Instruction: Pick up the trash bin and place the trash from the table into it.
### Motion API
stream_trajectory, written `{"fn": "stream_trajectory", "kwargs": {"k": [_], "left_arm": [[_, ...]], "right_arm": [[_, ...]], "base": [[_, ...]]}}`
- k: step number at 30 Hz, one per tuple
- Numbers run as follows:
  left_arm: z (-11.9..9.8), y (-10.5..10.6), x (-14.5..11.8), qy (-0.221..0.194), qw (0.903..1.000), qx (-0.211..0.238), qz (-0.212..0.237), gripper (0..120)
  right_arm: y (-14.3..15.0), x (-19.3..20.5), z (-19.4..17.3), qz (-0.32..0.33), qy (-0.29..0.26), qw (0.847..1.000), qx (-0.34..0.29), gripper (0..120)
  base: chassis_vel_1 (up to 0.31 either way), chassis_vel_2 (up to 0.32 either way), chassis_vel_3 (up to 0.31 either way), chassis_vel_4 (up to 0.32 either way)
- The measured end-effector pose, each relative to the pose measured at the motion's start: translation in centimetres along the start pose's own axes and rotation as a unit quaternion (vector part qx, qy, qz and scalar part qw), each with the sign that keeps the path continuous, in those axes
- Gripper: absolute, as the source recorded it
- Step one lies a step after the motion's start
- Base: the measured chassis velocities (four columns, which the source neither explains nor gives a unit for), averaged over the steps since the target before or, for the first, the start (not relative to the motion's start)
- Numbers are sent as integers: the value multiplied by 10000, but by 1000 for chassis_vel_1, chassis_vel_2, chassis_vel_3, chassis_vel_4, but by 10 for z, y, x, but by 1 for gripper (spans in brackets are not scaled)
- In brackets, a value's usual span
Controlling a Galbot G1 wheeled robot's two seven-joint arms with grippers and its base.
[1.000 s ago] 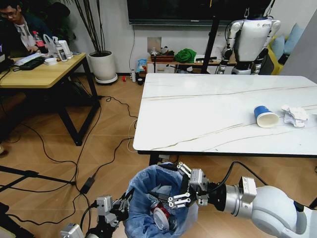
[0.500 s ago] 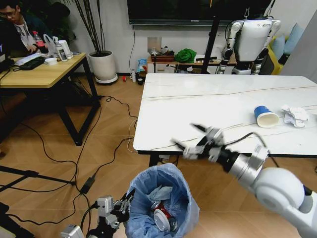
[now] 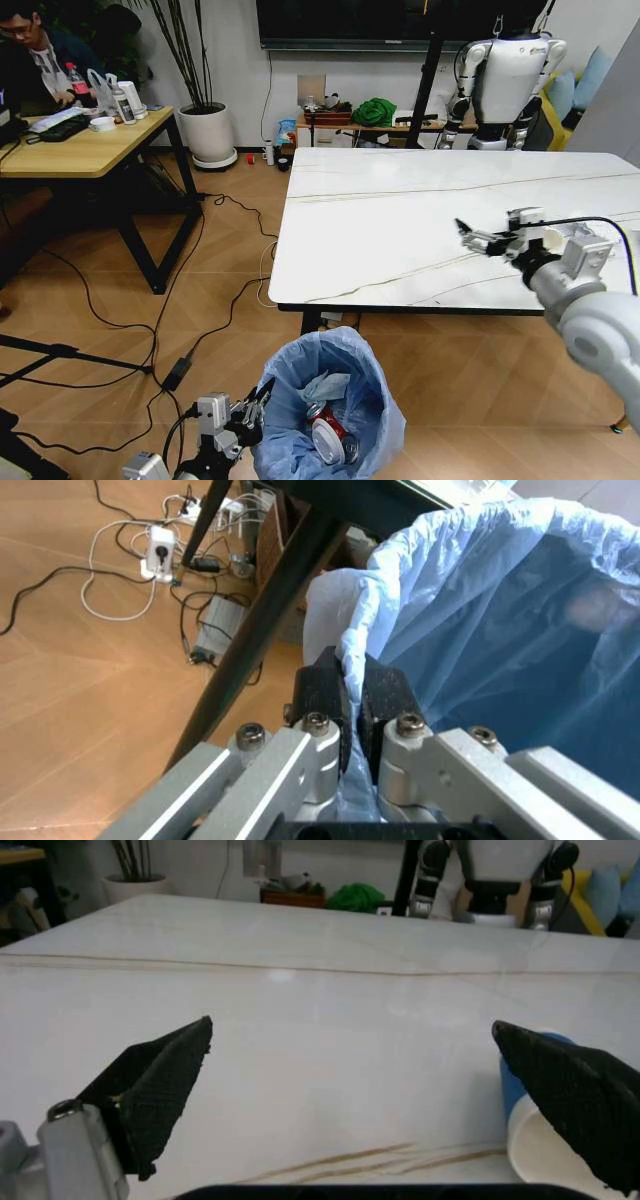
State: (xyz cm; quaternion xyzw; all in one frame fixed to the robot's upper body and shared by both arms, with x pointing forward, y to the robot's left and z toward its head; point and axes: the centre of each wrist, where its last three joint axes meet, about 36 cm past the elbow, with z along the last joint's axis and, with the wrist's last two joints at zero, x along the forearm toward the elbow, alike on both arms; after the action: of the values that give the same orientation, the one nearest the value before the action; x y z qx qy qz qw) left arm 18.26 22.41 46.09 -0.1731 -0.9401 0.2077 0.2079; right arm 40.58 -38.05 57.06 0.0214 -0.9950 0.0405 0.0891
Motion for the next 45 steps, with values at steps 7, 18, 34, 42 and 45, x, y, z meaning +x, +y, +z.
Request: {"fn": "stream_trajectory", "kwargs": {"k": [7,18,34,42,45], "left_arm": [[-2,0,1,-36,10000,3,-21,0],[-3,1,0,-43,10000,-6,-7,0],[-5,5,-3,-4,10000,18,34,0],[-5,5,-3,0,10000,19,35,0],[-5,5,-3,3,10000,13,39,0]], "right_arm": [[-35,-17,20,123,306,9990,-312,96],[-62,-30,37,316,469,9976,-410,91],[-86,-43,58,544,600,9956,-479,68],[-89,-46,57,566,599,9955,-461,41],[-88,-46,58,561,609,9955,-459,26]], "base": [[0,0,0,0],[0,0,0,0],[0,0,0,0],[0,0,0,0],[0,0,0,0]]}}
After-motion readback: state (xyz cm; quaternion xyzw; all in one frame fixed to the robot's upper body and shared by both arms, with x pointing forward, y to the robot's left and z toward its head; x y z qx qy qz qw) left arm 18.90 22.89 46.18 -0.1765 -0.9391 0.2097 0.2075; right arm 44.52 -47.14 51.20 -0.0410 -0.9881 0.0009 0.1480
